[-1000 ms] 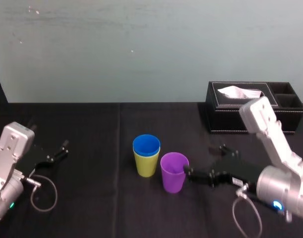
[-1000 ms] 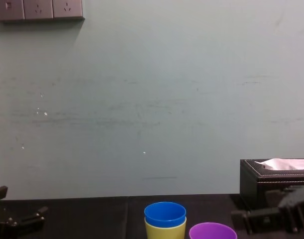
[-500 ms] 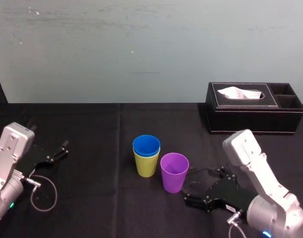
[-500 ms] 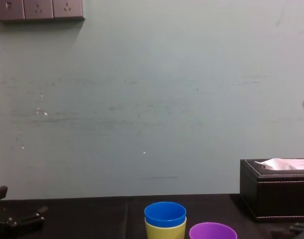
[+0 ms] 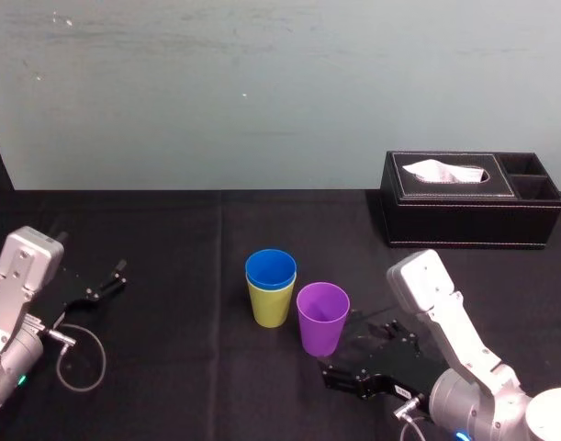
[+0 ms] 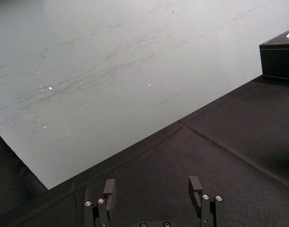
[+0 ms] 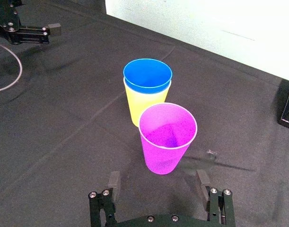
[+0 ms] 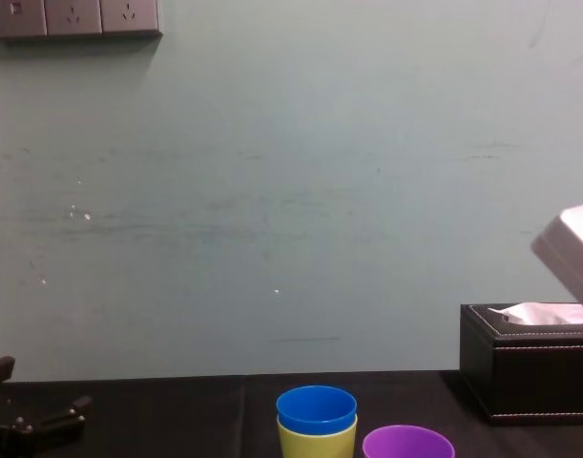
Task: Stack the three plastic cups sequentially using one hand.
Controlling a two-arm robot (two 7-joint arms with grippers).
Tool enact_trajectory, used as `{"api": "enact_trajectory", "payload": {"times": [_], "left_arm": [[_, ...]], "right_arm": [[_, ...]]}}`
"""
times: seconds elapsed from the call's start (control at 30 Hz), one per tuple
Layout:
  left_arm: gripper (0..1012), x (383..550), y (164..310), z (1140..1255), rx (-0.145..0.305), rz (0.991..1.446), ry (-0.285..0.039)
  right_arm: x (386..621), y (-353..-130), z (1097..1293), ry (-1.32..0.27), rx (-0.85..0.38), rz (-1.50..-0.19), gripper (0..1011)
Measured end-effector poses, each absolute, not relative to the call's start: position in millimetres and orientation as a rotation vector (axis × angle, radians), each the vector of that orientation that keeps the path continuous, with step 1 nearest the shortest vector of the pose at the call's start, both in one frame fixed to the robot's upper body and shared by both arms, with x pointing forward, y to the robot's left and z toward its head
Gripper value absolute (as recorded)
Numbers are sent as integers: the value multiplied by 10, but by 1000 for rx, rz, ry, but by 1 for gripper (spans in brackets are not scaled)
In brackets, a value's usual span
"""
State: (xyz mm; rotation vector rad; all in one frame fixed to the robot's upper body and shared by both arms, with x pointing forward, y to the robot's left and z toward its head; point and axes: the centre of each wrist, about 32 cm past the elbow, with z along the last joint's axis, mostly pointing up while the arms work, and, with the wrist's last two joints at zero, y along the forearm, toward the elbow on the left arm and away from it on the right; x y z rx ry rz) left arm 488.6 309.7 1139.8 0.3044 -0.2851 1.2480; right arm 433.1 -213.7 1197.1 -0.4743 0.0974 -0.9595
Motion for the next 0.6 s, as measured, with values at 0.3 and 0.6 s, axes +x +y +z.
{"api": "enact_trajectory", "payload": {"times": [0.3, 0.6], "left_arm": [[1000, 4886, 3097, 11398, 304, 1248, -285], [1000, 4886, 3097, 11398, 305, 1248, -285]], "right_arm": [[4447, -2076, 11934, 98, -489, -966, 1000], [4567, -2060, 11869, 116, -480, -950, 1000]]}}
